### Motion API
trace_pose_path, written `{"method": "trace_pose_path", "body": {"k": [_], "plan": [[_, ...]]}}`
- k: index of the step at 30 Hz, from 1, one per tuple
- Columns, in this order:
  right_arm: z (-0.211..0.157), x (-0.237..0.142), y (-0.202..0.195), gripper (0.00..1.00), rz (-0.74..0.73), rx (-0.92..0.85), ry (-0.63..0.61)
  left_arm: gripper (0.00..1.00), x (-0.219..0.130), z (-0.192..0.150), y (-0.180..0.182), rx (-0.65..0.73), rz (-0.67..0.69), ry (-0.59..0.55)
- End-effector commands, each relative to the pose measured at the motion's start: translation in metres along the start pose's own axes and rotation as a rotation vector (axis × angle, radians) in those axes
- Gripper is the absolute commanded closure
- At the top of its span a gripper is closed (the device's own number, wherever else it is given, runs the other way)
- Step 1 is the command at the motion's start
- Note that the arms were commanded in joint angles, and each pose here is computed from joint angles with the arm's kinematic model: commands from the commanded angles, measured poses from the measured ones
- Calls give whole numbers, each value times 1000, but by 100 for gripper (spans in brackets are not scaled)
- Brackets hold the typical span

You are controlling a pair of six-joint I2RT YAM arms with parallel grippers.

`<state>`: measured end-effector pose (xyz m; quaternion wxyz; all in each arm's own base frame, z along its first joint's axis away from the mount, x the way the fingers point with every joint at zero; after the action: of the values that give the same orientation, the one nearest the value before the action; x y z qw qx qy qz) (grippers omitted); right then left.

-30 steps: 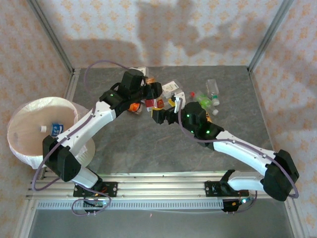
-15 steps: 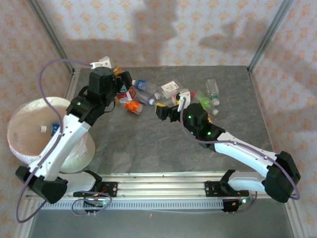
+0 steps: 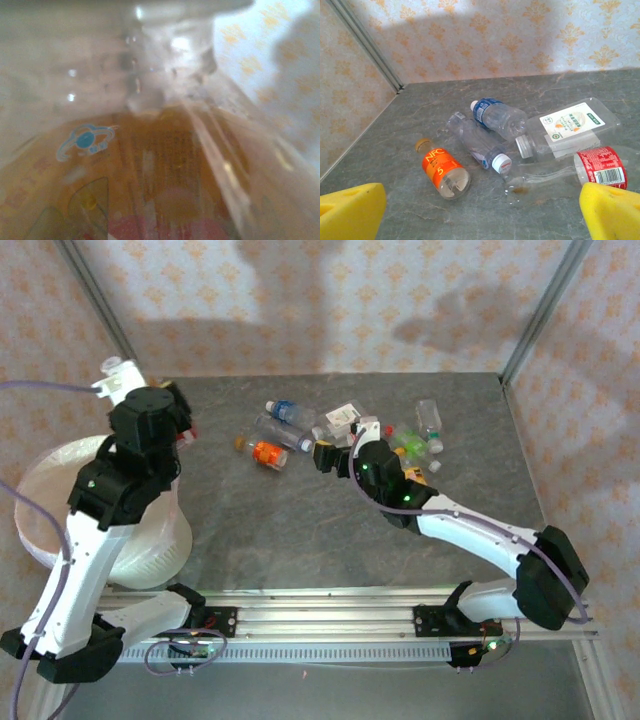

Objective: Put the plastic bottles in the bin

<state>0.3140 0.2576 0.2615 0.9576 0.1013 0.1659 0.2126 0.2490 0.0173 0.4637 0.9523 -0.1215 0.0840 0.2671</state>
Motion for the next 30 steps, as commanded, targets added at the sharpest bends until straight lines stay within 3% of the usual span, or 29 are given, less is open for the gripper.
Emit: {"method": "trace_pose_path", "body": {"k": [1, 5, 11, 21, 30], "plan": [[10, 4, 10, 1, 29, 5, -4, 44, -7, 20, 49, 69, 251, -83], [8, 6, 13, 1, 44, 10, 8, 44, 7, 19, 77, -30, 287, -29], [6, 1, 9, 1, 33, 5, 13, 45, 27, -7, 122, -247, 332, 77], [4, -6, 2, 1, 11, -9, 18, 48, 64, -63, 164, -612, 256, 226], [-1, -5, 3, 1, 19, 3, 37, 43, 85, -110, 165, -619, 234, 390]]}}
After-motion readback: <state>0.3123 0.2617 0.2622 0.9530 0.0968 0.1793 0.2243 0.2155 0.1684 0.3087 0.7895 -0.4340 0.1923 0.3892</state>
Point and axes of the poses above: each hand's point on the last joint's axis, 136 mm out from that joint toward the fingers, its own x axis out along the fingers, its own y axis along the line the jaws close on, z = x × y, the point moved 3 cm from there along -x, back along the fingers, and after that the axes turned 2 degrees about -x, right-handed, at the moved point
